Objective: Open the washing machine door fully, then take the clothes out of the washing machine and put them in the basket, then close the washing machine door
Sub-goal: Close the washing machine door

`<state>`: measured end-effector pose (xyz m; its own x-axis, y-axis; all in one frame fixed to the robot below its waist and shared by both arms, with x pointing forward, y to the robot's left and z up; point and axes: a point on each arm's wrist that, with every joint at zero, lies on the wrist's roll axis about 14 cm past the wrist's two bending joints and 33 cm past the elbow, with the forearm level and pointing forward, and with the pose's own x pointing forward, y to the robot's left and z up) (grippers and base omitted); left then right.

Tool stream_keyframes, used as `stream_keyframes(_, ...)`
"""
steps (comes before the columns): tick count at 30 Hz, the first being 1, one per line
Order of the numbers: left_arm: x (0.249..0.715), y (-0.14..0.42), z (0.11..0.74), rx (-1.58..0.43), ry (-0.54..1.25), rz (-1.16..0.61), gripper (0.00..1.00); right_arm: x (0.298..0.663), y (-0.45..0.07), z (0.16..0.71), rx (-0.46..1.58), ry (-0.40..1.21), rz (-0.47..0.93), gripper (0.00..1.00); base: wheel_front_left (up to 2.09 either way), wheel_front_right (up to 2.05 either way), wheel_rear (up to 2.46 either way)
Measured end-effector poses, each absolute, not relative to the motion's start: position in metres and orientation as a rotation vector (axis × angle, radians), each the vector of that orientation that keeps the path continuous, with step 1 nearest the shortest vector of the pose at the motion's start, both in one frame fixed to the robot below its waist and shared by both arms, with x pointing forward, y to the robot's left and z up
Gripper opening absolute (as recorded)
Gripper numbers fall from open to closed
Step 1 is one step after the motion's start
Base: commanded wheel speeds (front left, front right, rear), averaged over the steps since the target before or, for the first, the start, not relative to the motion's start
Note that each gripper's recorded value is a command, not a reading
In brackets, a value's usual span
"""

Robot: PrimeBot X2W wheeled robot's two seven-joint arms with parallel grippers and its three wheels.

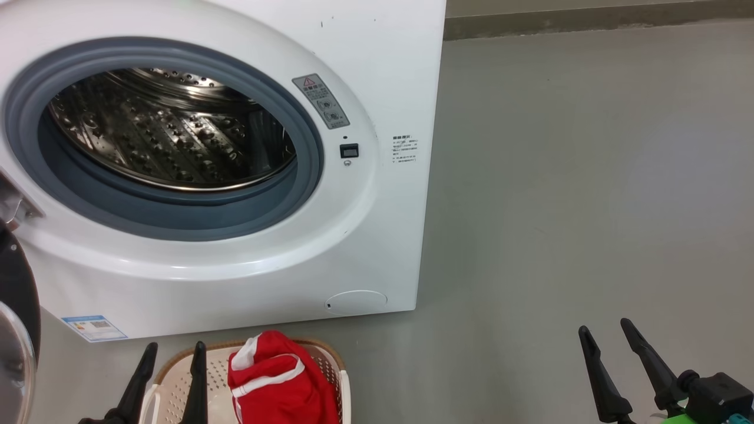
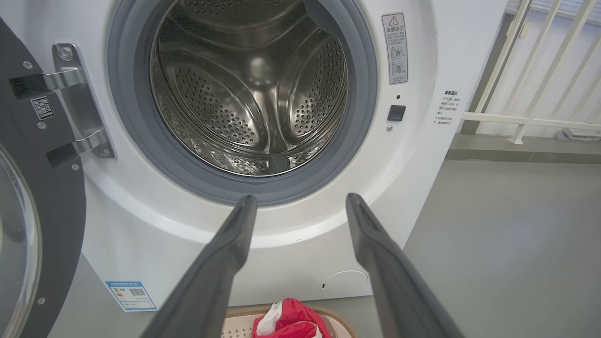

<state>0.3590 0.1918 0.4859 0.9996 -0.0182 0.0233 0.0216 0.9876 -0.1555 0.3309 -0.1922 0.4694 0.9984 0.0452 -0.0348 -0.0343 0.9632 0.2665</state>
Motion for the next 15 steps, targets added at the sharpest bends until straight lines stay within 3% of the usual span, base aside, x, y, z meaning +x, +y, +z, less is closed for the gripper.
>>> stream_keyframes(15, 0.3592, 0.1903, 0.4864, -0.154, -0.023, -0.025, 1.0, 0.3306, -0.1926, 0.47, 0.269, 0.039, 0.039, 1.0, 0.0, 0.0, 0.0)
